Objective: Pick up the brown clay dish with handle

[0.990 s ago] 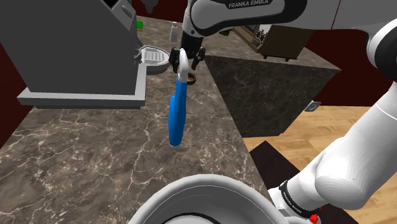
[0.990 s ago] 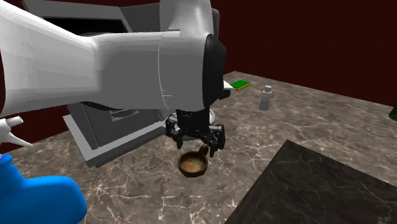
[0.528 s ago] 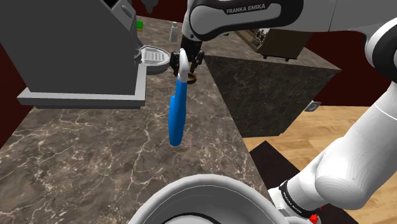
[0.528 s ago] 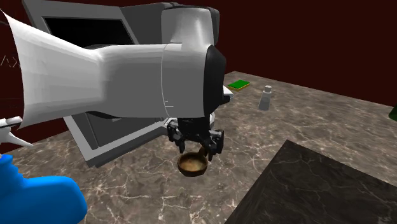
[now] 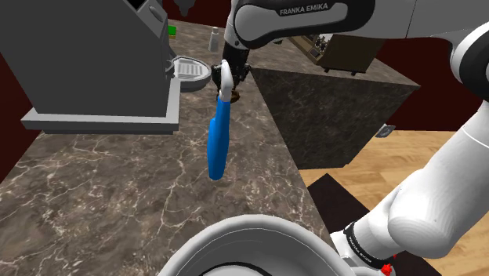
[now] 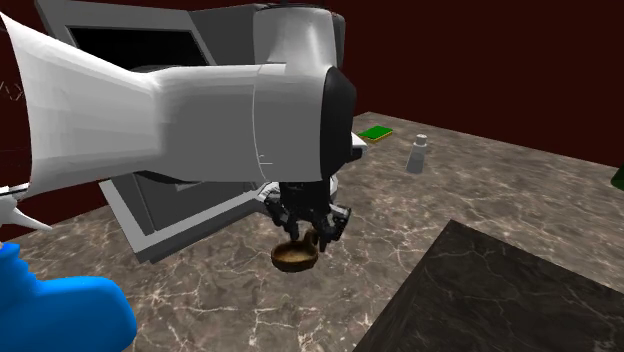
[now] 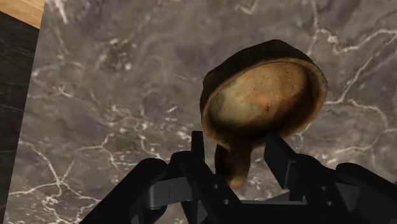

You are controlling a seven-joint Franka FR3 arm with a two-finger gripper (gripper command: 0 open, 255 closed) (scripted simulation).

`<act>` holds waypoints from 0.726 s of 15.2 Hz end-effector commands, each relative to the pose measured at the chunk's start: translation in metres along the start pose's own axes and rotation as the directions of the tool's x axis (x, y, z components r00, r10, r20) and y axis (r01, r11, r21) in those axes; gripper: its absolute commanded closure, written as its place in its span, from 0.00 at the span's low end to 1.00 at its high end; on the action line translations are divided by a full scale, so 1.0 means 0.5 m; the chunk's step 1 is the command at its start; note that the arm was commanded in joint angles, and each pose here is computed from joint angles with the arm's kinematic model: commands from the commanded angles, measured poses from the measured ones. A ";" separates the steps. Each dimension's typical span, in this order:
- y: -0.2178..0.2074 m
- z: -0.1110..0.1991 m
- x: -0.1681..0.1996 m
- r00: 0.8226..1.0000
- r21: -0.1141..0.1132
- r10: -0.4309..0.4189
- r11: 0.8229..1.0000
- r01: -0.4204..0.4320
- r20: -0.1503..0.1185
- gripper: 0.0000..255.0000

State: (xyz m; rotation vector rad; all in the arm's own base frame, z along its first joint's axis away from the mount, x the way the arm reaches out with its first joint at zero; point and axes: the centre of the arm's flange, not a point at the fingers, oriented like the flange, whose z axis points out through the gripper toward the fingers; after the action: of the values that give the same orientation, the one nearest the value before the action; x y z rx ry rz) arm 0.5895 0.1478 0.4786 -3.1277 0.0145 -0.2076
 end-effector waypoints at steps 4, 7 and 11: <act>-0.002 -0.044 0.005 1.000 0.000 -0.001 1.000 0.001 0.003 1.00; -0.002 -0.075 0.010 1.000 0.000 -0.001 1.000 0.001 0.003 1.00; -0.002 -0.117 0.015 1.000 0.000 -0.001 1.000 0.001 0.003 1.00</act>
State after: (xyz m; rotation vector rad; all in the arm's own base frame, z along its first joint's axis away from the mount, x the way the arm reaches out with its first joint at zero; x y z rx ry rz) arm 0.5895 0.1485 0.5322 -3.1282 0.0132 -0.2031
